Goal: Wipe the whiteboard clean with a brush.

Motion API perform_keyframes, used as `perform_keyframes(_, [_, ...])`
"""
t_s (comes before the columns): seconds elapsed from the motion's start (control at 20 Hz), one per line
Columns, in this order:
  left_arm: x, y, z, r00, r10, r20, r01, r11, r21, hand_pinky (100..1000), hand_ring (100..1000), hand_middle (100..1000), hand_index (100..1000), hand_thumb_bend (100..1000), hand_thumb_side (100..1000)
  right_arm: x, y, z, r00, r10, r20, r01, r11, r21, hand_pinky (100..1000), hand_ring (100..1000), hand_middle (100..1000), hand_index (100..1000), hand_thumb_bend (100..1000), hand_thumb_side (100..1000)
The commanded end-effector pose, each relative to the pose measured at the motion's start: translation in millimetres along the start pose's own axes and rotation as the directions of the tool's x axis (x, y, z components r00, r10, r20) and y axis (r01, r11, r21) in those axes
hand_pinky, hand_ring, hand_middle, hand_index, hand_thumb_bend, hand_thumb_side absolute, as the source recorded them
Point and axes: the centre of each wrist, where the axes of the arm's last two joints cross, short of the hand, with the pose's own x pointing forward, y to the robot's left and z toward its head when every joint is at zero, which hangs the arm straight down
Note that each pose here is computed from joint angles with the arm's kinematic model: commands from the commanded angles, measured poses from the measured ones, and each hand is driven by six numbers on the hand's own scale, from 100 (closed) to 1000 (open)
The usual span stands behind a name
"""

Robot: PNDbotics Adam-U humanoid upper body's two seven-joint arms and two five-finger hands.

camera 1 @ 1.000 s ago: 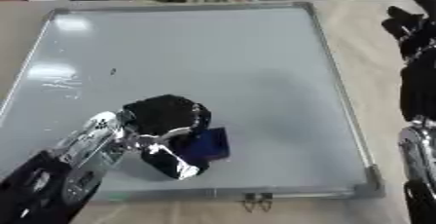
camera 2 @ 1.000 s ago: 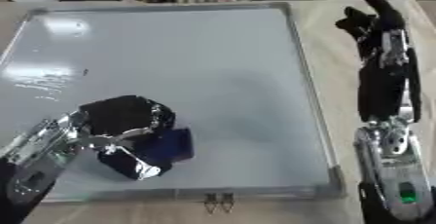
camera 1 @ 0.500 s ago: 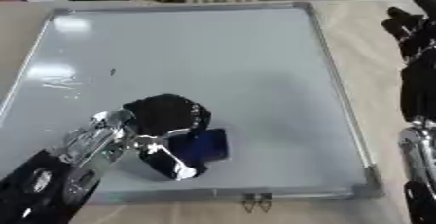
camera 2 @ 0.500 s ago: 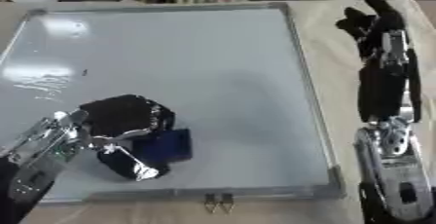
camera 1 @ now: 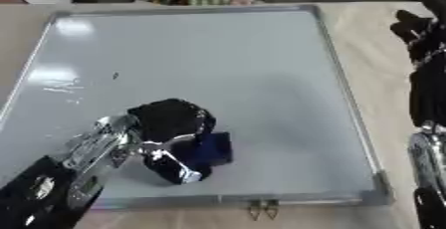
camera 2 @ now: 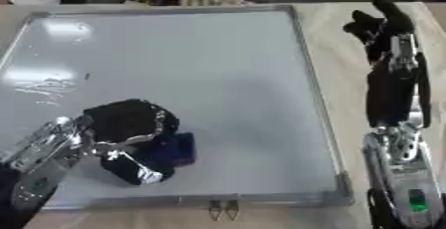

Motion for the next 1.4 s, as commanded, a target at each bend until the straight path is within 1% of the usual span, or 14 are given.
perform_keyframes(0.05, [-6,4.1,4,1.0,-0.006,-0.018,0.006,1.0,0.006,440,596,505,212,217,387,4,-1.4,-3,1.0,-0.001,0.021,0.001,1.0,0.002,890,873,577,910,100,1000])
perform_keyframes(0.45, [-8,9.6,9,1.0,0.01,-0.027,-0.009,1.0,0.022,416,572,463,213,207,392,4,-1.6,-3,1.0,-0.001,0.019,0.001,1.0,0.001,891,873,577,910,100,1000])
perform_keyframes(0.7, [-9,11.3,11,0.999,0.014,-0.03,-0.013,1.0,0.023,414,570,458,212,205,390,4,-1.5,-2,1.0,-0.001,0.019,0.001,1.0,0.001,891,873,577,910,100,1000])
perform_keyframes(0.75, [-9,11.5,11,0.999,0.014,-0.031,-0.014,1.0,0.023,403,559,440,207,205,382,4,-1.5,-2,1.0,-0.001,0.019,0.001,1.0,0.001,892,873,577,910,100,1000])
perform_keyframes(0.95, [-14,12.8,17,0.998,0.011,-0.056,-0.01,1.0,0.023,403,558,438,207,205,381,4,-1.8,-2,1.0,0.001,0.018,-0.001,1.0,0.002,892,873,577,909,100,1000])
perform_keyframes(1.25, [-15,13.5,19,0.998,0.011,-0.061,-0.01,1.0,0.023,403,558,438,207,205,381,4,-1.9,-2,1.0,0.002,0.018,-0.002,1.0,0.002,892,873,577,909,100,1000])
perform_keyframes(1.3, [-19,13.1,22,0.997,0.012,-0.078,-0.01,1.0,0.021,397,548,424,202,202,351,4,-2.1,-2,1.0,0.003,0.018,-0.003,1.0,0.002,892,873,577,909,100,1000])
perform_keyframes(1.4, [-26,15.3,32,0.994,0.012,-0.108,-0.009,1.0,0.029,392,543,418,204,190,334,4,-2.1,-2,1.0,0.003,0.019,-0.003,1.0,0.002,892,873,577,909,100,1000])
